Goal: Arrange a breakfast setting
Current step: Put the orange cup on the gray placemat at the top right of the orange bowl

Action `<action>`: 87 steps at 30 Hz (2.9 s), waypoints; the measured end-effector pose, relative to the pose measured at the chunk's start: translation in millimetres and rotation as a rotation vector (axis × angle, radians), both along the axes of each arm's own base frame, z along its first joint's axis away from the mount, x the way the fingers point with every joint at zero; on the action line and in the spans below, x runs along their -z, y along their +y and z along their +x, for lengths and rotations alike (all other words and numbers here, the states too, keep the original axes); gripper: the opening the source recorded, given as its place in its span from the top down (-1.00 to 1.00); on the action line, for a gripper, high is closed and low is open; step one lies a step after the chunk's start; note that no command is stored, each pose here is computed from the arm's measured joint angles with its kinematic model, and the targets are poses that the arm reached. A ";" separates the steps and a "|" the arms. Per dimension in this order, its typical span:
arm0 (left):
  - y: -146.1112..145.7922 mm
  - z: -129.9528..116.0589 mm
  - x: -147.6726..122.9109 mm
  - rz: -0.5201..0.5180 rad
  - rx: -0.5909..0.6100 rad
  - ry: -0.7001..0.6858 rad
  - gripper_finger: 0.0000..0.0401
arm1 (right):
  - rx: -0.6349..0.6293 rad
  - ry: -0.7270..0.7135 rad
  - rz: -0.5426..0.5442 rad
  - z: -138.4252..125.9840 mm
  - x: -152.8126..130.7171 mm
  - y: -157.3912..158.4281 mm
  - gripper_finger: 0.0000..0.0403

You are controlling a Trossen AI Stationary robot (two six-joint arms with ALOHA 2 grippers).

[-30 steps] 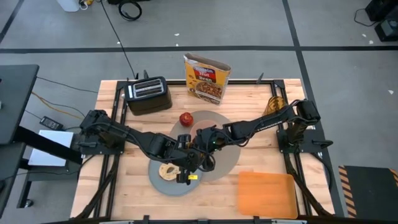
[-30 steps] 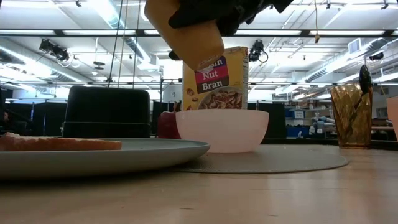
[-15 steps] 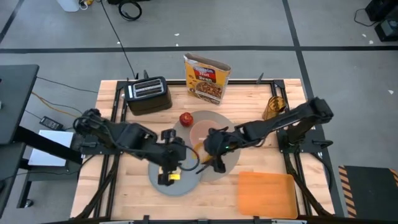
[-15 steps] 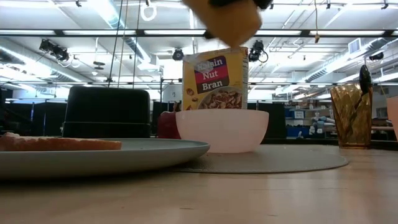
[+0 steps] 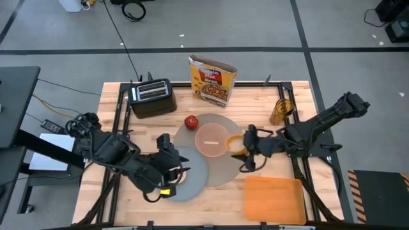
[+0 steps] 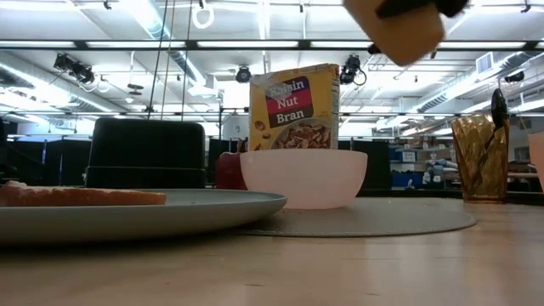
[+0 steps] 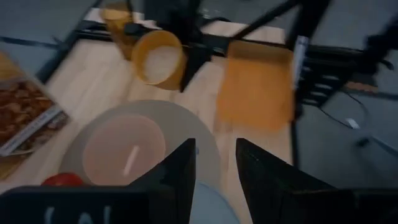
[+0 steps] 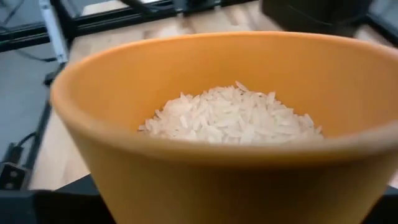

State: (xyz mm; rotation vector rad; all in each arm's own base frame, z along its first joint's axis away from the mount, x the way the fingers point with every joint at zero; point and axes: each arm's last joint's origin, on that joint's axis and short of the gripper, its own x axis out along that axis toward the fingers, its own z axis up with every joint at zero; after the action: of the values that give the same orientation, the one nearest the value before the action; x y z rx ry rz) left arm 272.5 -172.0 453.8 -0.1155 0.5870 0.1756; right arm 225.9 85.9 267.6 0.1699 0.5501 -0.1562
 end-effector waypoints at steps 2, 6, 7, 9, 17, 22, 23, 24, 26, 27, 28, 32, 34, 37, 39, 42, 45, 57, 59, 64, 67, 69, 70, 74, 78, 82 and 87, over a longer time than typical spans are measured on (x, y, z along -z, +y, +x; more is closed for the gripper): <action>0.0 2.5 3.5 0.012 -0.044 -0.008 0.39 | 0.053 -0.006 -0.029 -9.2 9.0 -0.5 -0.56; 2.1 7.0 16.1 0.044 -0.157 -0.025 0.39 | 0.142 -0.044 -0.071 -16.3 28.8 -0.4 -0.56; 1.8 8.1 20.8 0.050 -0.177 -0.021 0.39 | 0.167 -0.055 -0.065 -16.5 34.1 -0.3 -0.56; 0.6 10.2 30.1 0.044 -0.208 -0.012 0.39 | 0.216 -0.050 -0.072 -18.8 47.5 -1.4 -0.56; -3.9 19.1 69.4 0.018 -0.275 0.028 0.39 | 0.366 -0.047 -0.105 -35.5 96.8 -14.1 -0.56; -0.9 25.0 88.2 0.017 -0.304 0.053 0.39 | 0.459 -0.125 -0.043 -39.9 125.5 -32.9 -0.56; 0.3 26.3 90.0 0.017 -0.308 0.053 0.39 | 0.480 -0.141 -0.042 -41.1 128.9 -37.1 -0.56; 0.9 28.0 91.7 0.010 -0.311 0.048 0.39 | 0.503 -0.161 -0.046 -40.8 131.0 -41.2 -0.56; 3.3 31.1 96.5 0.004 -0.319 0.050 0.39 | 0.505 -0.193 -0.055 -39.3 134.4 -49.6 -0.56; 4.6 32.6 98.1 0.002 -0.321 0.051 0.39 | 0.491 -0.202 -0.067 -38.6 136.5 -54.1 -0.56; 5.1 34.1 98.7 -0.003 -0.322 0.044 0.39 | 0.471 -0.215 -0.067 -35.8 137.2 -58.1 -0.56; 10.5 39.0 99.6 -0.009 -0.338 0.034 0.39 | 0.484 -0.236 -0.052 -29.1 144.2 -77.6 -0.56; 11.9 41.3 99.1 -0.017 -0.342 0.021 0.39 | 0.492 -0.231 -0.062 -28.5 149.7 -86.1 -0.56; 11.7 42.8 97.9 -0.029 -0.342 0.005 0.39 | 0.485 -0.268 -0.067 -23.4 152.5 -95.2 -0.56; 10.1 43.1 96.9 -0.035 -0.336 -0.006 0.39 | 0.489 -0.275 -0.078 -22.2 157.1 -101.6 -0.56; 7.5 43.7 95.7 -0.041 -0.323 -0.021 0.39 | 0.490 -0.313 -0.090 -17.2 159.1 -110.5 -0.56; 7.1 43.7 95.4 -0.037 -0.318 -0.022 0.39 | 0.504 -0.290 -0.097 -14.5 168.2 -119.8 -0.56; 4.0 44.8 93.4 -0.059 -0.312 -0.049 0.39 | 0.430 -0.327 -0.113 -3.5 193.8 -152.0 -0.56; 2.5 44.1 93.3 -0.060 -0.307 -0.050 0.39 | 0.418 -0.343 -0.118 -4.5 195.7 -156.3 -0.56; 2.3 44.2 93.1 -0.047 -0.297 -0.048 0.39 | 0.313 -0.341 -0.132 3.2 198.1 -162.4 -0.56; 4.4 45.2 93.3 -0.041 -0.301 -0.045 0.39 | 0.279 -0.337 -0.164 8.0 197.5 -164.1 -0.56; 5.1 45.5 93.3 -0.040 -0.302 -0.045 0.39 | 0.283 -0.342 -0.173 9.3 196.7 -166.4 -0.56; 5.1 45.5 93.3 -0.040 -0.302 -0.045 0.39 | 0.287 -0.343 -0.174 9.3 196.5 -167.3 -0.56; 5.1 45.5 93.2 -0.029 -0.295 -0.042 0.39 | 0.294 -0.340 -0.177 8.6 196.8 -169.0 -0.60; 5.0 45.5 93.2 -0.026 -0.293 -0.041 0.39 | 0.293 -0.329 -0.175 8.4 197.8 -169.0 -0.69; 5.1 45.5 93.3 -0.025 -0.293 -0.040 0.39 | 0.282 -0.321 -0.187 8.5 198.1 -168.5 -0.77; 5.4 45.0 93.7 -0.020 -0.293 -0.034 0.39 | 0.233 -0.302 -0.173 8.8 200.3 -166.6 -0.90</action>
State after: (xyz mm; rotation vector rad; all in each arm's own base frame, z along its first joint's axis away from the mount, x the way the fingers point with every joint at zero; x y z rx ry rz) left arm 317.5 -166.6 360.1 -0.2241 0.5357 0.4512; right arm 234.8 -80.7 67.4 0.0863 0.2130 -0.3967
